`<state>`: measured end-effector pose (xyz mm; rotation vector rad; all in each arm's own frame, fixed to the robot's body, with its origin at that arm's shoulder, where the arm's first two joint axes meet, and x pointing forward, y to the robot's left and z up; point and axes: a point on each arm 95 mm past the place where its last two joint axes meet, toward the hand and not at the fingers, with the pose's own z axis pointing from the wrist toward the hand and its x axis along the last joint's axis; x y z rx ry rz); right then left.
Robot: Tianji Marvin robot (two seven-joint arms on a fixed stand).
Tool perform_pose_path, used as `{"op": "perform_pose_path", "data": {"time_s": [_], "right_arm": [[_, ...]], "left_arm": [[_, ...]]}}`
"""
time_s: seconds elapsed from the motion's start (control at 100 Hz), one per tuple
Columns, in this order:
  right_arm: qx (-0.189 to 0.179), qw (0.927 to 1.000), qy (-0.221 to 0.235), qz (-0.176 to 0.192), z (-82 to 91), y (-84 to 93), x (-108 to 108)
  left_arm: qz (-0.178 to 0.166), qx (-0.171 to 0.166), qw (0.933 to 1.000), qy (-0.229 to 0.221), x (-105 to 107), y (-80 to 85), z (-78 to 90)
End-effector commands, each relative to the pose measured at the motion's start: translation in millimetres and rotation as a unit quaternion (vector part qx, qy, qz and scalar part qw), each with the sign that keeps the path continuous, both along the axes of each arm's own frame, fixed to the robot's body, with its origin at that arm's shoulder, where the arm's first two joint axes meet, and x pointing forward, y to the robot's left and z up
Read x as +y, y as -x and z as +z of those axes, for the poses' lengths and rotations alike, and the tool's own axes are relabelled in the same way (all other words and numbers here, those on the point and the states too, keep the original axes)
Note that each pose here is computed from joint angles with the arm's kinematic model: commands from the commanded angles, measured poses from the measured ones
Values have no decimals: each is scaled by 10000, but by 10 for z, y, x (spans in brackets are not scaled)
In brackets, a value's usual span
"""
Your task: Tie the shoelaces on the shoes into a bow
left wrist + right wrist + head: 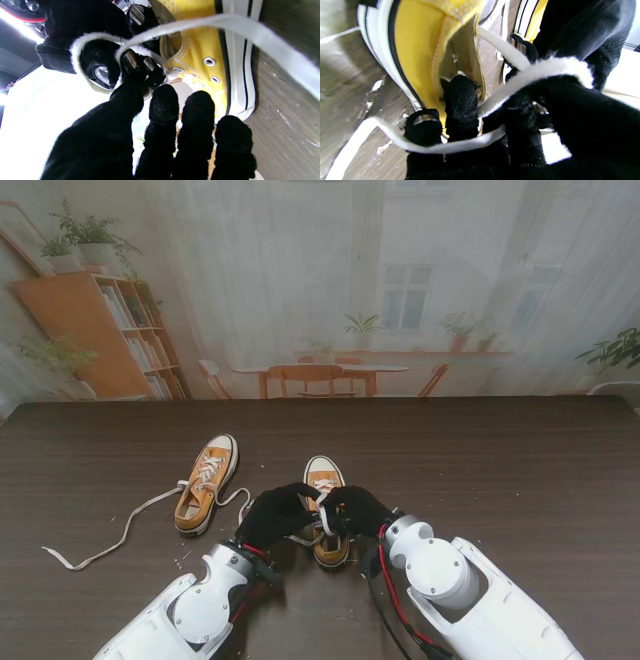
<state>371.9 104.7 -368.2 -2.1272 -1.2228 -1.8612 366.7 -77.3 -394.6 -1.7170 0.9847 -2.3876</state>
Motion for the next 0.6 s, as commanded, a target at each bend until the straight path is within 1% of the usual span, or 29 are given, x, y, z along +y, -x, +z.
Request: {"op": "perform_pose_path", "data": {"time_s": [0.0, 0.26, 0.36, 0.46, 0.59], "right_arm": [[-120, 9999, -99, 32, 107, -47, 26], [-132, 9998, -114, 12, 115, -55, 19], [-139, 9998, -115, 17, 118, -57, 18], [-136, 9998, -117, 23, 118, -58, 19], [-129, 9998, -120, 27, 117, -55, 19]], "left_arm": [[-78, 107, 9998, -162, -5, 71, -80], [265, 102, 9994, -200, 42, 48, -57], [383, 52, 9991, -200, 46, 37, -51], [393, 52, 9992, -102, 29, 32, -46], [278, 22, 9996, -7, 4, 21, -40]]}}
